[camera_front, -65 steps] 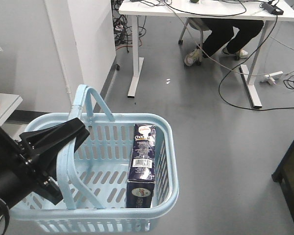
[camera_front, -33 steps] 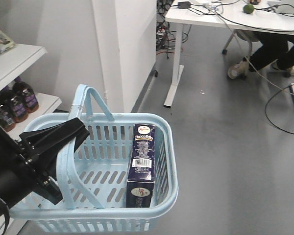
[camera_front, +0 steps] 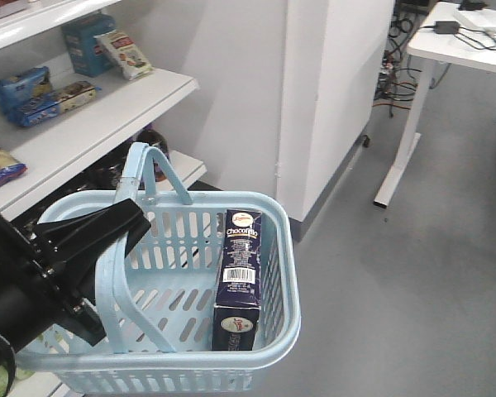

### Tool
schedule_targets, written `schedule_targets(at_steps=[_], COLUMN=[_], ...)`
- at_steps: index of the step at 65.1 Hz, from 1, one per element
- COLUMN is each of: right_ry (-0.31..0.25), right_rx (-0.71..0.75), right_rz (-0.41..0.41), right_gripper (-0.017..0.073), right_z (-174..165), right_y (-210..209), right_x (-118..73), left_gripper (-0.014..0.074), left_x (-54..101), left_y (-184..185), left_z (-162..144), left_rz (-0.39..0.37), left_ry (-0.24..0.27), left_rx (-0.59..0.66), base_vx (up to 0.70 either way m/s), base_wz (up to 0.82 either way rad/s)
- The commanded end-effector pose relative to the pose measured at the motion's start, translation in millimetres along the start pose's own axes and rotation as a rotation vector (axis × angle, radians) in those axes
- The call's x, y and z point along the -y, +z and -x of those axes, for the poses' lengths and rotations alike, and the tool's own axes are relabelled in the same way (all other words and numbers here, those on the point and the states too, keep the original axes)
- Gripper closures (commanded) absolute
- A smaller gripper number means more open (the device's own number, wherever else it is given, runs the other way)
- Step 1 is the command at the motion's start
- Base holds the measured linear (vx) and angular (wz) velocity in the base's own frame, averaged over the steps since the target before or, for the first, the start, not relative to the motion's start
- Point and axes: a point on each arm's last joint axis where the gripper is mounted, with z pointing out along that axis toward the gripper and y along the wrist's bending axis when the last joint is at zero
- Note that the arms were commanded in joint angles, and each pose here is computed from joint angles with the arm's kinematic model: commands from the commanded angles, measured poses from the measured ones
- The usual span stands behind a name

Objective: Left arm holds basket, right arm returns cookies
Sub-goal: 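Turn the base toward the snack shelves, basket held in the left gripper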

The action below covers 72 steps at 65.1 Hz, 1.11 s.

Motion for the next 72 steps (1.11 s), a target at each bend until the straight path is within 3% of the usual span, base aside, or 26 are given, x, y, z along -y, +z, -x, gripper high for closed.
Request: schedule_targets(at_steps=[1,72], right_ry=[-0.013,-0.013], right_rx=[0.065,0.065], right_rz=[0.004,0.004], right_gripper=[0.0569,0.0569], right_z=[1.3,1.3], right_y=[0.2,0.2], right_x=[-0.3,-0.3], left_gripper=[0.0596,0.0596], left_x=[24.7,24.6], left_y=[1.6,1.6], left_z=[-6.5,-6.6], left_rz=[-0.173,-0.173], left_ry=[-0.014,-0.014], left_rx=[-0.052,-0.053], base_vx=[0.12,0.11], base_wz=[0.50,0.46])
